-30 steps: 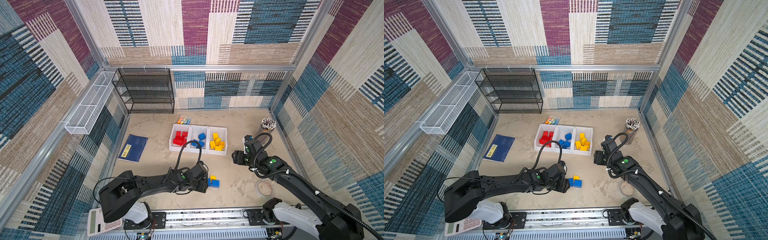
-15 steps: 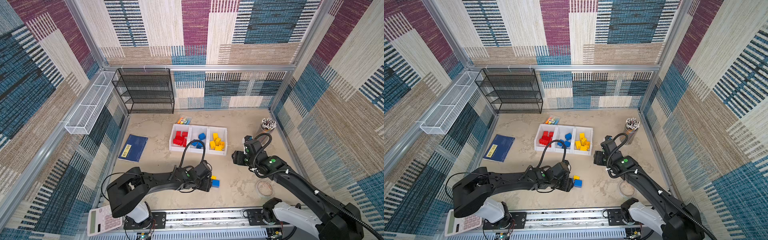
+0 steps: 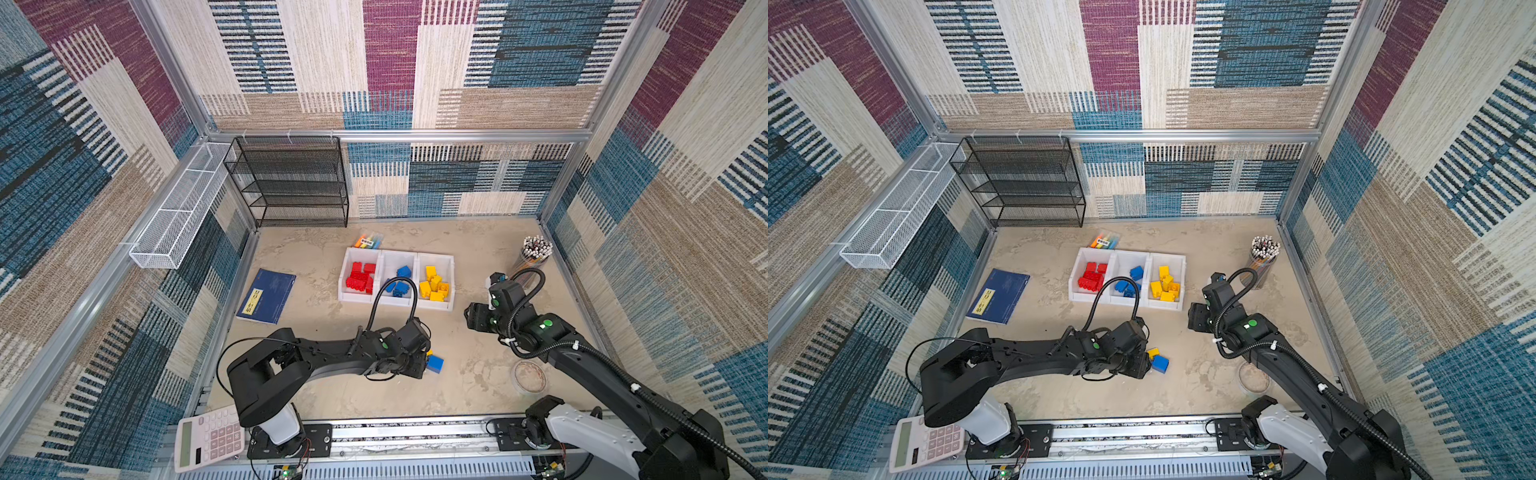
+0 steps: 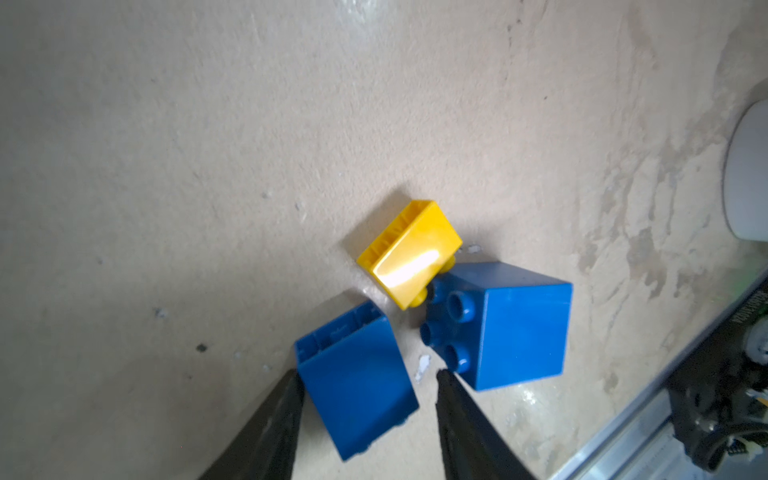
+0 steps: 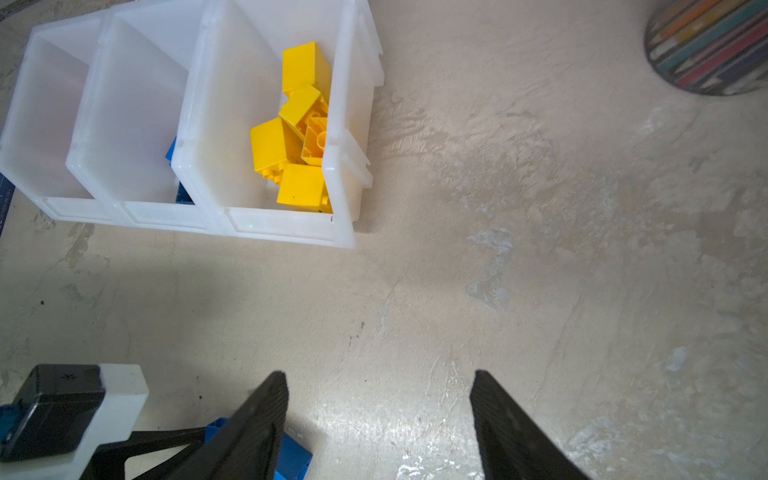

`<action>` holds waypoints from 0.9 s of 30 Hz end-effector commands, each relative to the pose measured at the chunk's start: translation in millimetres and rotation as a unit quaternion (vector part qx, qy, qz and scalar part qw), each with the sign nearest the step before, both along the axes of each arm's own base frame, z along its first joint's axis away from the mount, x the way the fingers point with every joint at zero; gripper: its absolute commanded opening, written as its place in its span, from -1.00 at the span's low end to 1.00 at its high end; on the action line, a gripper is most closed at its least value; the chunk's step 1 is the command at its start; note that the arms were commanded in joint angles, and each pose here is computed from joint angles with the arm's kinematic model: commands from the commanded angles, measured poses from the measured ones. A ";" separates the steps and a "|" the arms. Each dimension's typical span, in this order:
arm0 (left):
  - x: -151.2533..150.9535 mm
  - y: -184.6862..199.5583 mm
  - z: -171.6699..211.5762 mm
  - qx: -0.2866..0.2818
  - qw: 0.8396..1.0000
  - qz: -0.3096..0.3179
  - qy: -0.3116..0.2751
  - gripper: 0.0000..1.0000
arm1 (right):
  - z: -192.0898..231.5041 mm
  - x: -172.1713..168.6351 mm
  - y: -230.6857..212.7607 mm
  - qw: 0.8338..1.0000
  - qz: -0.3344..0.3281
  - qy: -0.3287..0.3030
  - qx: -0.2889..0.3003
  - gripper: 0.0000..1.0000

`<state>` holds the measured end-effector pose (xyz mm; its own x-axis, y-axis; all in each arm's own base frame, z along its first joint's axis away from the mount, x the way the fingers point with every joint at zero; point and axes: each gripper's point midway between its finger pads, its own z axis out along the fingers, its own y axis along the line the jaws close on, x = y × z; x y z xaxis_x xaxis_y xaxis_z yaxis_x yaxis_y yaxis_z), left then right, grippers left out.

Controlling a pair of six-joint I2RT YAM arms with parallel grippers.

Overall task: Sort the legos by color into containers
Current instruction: 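Lower the left gripper onto a blue brick near the robot and grasp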

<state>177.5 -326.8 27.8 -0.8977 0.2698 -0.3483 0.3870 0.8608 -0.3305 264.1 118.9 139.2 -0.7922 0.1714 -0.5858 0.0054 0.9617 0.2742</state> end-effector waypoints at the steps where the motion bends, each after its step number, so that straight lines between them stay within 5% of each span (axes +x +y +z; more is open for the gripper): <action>1: -1.9 12.6 -12.3 0.037 0.999 -0.001 0.004 0.01 | 1.8 1.2 -0.1 1.000 -0.009 -0.005 0.007 0.44; 9: -3.7 20.0 -19.8 0.064 0.998 -0.003 0.004 -0.11 | 0.6 -1.0 -1.1 1.000 -0.009 -0.004 0.009 0.43; 16: -6.5 24.9 -22.4 0.108 0.994 -0.026 0.001 -0.01 | -1.1 -2.1 -1.4 1.000 -0.012 -0.003 0.012 0.43; 27: -5.8 27.4 -21.4 0.139 0.989 -0.041 -0.010 -0.26 | 0.7 -3.4 -2.7 1.000 -0.012 -0.008 0.012 0.41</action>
<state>182.4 -328.7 21.6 -0.8568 0.3729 -0.3562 0.4543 0.8726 -0.1794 258.0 115.7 135.8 -0.7914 0.1925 -0.5802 0.0221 0.9575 0.2876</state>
